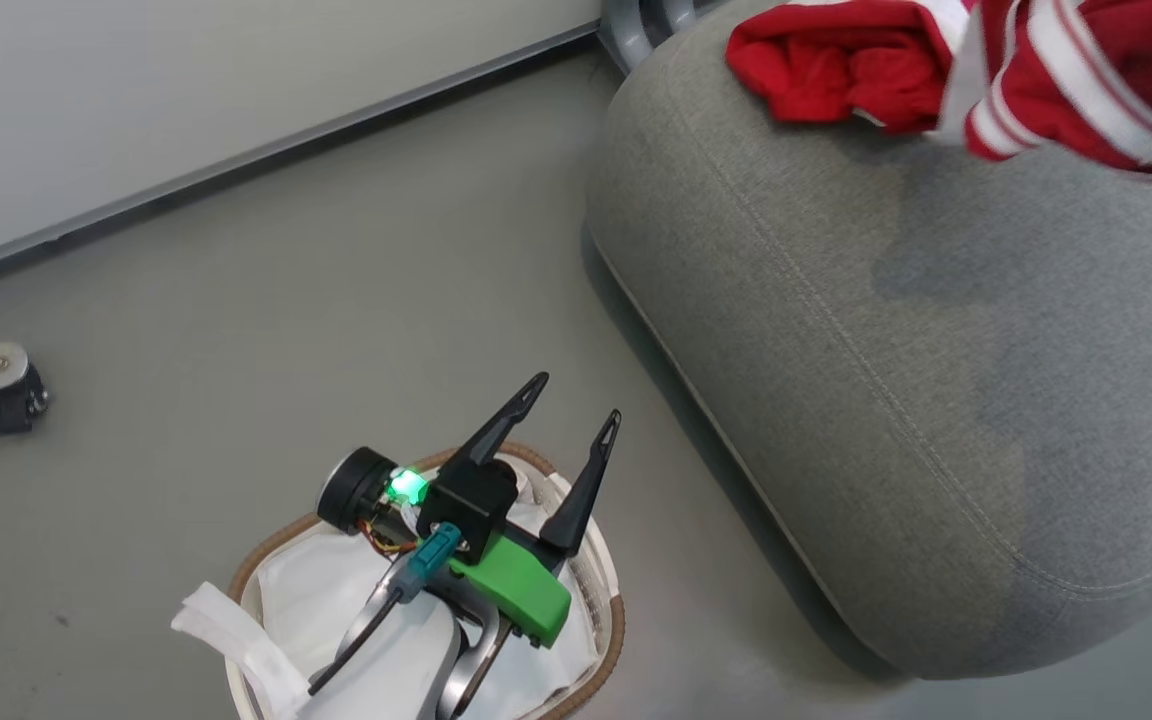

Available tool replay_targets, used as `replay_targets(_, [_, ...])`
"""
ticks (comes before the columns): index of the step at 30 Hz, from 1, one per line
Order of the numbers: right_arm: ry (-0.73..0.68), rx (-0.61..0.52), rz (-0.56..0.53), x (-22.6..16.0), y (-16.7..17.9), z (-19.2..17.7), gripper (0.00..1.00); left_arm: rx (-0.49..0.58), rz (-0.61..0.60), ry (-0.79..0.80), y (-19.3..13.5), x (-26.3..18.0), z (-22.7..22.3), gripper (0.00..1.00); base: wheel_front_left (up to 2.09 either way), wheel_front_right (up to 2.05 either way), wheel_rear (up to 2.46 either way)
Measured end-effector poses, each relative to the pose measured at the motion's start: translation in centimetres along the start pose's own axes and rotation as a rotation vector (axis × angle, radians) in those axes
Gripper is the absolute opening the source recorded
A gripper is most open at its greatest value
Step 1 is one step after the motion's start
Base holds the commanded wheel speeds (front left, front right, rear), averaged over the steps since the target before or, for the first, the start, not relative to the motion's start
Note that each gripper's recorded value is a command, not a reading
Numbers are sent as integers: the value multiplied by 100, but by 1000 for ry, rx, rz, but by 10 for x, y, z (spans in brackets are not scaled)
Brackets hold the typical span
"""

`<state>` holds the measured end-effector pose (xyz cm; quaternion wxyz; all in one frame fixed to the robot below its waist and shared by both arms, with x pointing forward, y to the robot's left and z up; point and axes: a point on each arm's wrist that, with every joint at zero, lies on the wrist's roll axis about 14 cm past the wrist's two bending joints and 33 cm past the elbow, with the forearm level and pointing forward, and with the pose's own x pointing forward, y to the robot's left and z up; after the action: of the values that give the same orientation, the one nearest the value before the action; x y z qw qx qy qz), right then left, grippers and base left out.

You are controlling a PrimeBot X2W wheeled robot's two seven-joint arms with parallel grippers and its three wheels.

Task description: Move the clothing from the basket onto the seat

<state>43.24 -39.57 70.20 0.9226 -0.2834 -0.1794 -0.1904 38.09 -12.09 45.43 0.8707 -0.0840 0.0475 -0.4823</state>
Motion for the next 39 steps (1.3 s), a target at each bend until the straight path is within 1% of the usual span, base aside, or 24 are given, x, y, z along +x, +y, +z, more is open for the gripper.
replay_targets(2, [-7, -16, -10, 18, -5, -2, 0, 3, 15, 4, 11, -1, -4, 100, 0, 0, 0])
replay_targets(5, [24, -47, -15, 40, -7, -18, 0, 14, 31, 21, 27, -2, -14, 100, 0, 0, 0])
replay_targets(8, [92, -49, 1, 51, 7, -49, 0, 4, 44, 25, 40, -1, -22, 100, 0, 0, 0])
replay_targets(10, [158, -43, 26, 54, 26, -77, 0, -4, 54, 27, 48, 0, -28, 100, 0, 0, 0])
replay_targets(13, [255, -33, 72, 49, 58, -118, 0, -24, 73, 43, 60, -1, -40, 100, 0, 0, 0])
replay_targets(16, [350, -38, 137, 36, 93, -157, 0, -42, 84, 62, 66, -3, -53, 100, 0, 0, 0])
replay_targets(19, [427, -22, 162, 20, 115, -188, 0, -64, 102, 76, 72, -6, -63, 100, 0, 0, 0])
replay_targets(23, [494, 2, 218, 2, 152, -214, 0, -92, 125, 90, 79, -12, -73, 100, 0, 0, 0])
replay_targets(28, [536, 7, 240, -12, 165, -228, 0, -110, 127, 91, 80, -15, -76, 100, 0, 0, 0])
replay_targets(29, [539, 5, 239, -14, 164, -228, 13, -109, 122, 90, 79, -14, -75, 100, 0, 0, 0])
replay_targets(30, [541, 5, 236, -15, 162, -228, 39, -109, 117, 87, 77, -13, -74, 100, 0, 0, 0])
replay_targets(31, [540, 7, 234, -17, 161, -226, 87, -111, 112, 84, 76, -13, -73, 100, 0, 0, 0])
replay_targets(32, [538, 9, 233, -18, 161, -225, 100, -110, 107, 82, 74, -12, -71, 100, 0, 0, 0])
replay_targets(39, [512, 5, 242, -31, 150, -205, 100, -99, 97, 50, 67, -10, -52, 100, 0, 0, 0])
